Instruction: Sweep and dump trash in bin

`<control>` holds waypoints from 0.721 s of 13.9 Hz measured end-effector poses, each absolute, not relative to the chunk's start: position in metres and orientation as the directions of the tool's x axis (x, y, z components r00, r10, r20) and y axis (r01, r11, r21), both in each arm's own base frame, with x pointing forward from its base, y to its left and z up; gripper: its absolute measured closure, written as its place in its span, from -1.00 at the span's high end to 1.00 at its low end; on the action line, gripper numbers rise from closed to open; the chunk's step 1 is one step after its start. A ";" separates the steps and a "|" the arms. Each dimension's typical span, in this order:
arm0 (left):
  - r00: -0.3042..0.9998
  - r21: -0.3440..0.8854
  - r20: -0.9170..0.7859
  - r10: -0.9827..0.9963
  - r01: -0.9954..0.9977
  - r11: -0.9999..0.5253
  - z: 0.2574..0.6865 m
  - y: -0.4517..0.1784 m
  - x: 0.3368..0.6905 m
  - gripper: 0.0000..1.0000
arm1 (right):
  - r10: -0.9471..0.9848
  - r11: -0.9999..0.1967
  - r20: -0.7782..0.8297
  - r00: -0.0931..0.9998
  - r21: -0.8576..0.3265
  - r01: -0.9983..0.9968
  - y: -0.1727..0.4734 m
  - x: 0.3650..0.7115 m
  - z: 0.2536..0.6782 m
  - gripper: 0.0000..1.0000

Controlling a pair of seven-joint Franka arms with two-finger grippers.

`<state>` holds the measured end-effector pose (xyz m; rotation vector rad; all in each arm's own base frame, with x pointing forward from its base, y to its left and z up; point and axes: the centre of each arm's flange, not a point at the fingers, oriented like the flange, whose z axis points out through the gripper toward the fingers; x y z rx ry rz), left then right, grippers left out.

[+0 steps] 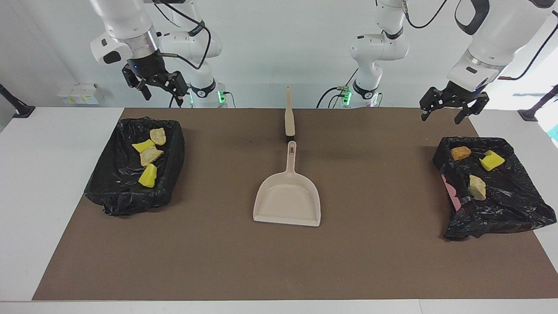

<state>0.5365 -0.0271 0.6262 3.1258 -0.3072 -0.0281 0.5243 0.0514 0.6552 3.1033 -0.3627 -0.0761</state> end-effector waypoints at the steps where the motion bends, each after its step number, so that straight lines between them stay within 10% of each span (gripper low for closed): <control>1: 0.981 0.001 -0.028 -0.194 -0.194 -0.981 0.630 -0.026 0.534 1.00 | -0.231 -0.973 -0.046 0.972 0.022 -0.230 0.051 0.524 0.655 1.00; 10: 0.981 -0.001 -0.036 -0.193 -0.193 -0.981 0.639 -0.024 0.530 1.00 | -0.231 -0.973 -0.046 0.972 0.022 -0.230 0.051 0.524 0.655 1.00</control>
